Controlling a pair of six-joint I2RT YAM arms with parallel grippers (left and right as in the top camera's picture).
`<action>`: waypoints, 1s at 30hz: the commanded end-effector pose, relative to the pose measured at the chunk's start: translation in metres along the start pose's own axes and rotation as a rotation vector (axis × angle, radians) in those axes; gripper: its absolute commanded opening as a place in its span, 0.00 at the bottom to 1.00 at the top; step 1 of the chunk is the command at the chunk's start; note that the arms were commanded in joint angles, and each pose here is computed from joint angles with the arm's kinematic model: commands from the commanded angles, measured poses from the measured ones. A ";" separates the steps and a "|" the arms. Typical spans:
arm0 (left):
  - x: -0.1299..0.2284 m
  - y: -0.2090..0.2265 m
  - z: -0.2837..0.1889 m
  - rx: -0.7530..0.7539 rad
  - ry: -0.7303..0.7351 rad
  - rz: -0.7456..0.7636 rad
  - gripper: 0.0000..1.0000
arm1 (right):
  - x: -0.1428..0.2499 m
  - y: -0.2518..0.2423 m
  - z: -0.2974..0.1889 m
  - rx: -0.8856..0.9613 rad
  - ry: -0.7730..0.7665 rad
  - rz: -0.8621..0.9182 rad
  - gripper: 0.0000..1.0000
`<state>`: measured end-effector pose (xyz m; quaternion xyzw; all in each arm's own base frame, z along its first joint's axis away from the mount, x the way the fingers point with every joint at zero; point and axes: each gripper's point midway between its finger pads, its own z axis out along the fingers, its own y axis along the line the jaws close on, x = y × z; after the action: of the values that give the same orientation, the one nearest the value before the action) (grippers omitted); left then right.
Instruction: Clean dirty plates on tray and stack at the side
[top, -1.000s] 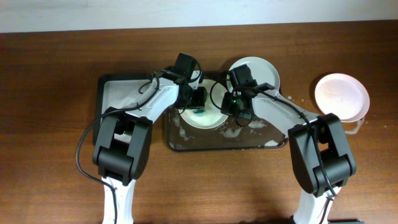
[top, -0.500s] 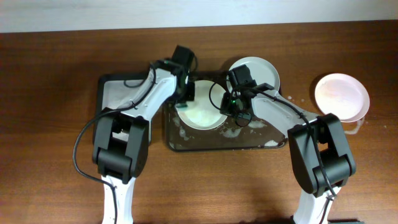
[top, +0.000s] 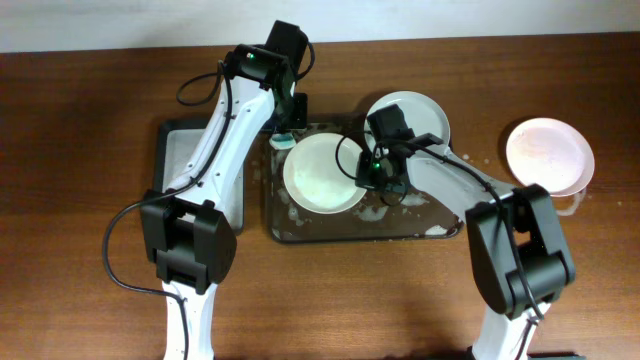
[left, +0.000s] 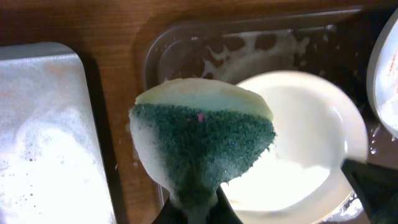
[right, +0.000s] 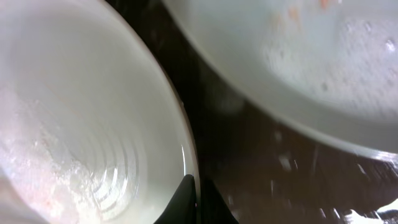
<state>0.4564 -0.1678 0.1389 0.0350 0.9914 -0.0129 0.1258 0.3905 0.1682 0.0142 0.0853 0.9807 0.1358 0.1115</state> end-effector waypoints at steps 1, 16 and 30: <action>-0.002 -0.004 -0.001 0.029 0.003 -0.010 0.00 | -0.019 0.008 -0.071 0.006 -0.153 -0.084 0.04; 0.006 -0.028 -0.004 0.169 0.045 -0.009 0.01 | -0.026 -0.090 -0.275 0.583 -0.666 -0.022 0.04; 0.001 -0.035 -0.005 0.205 0.030 -0.009 0.01 | -0.013 -0.037 -0.277 0.779 -0.777 -0.273 0.04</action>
<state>0.4461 -0.1975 0.1404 0.0464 0.9890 -0.0998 0.0988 0.3288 0.0522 0.2690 0.0579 0.8575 -0.2610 0.4395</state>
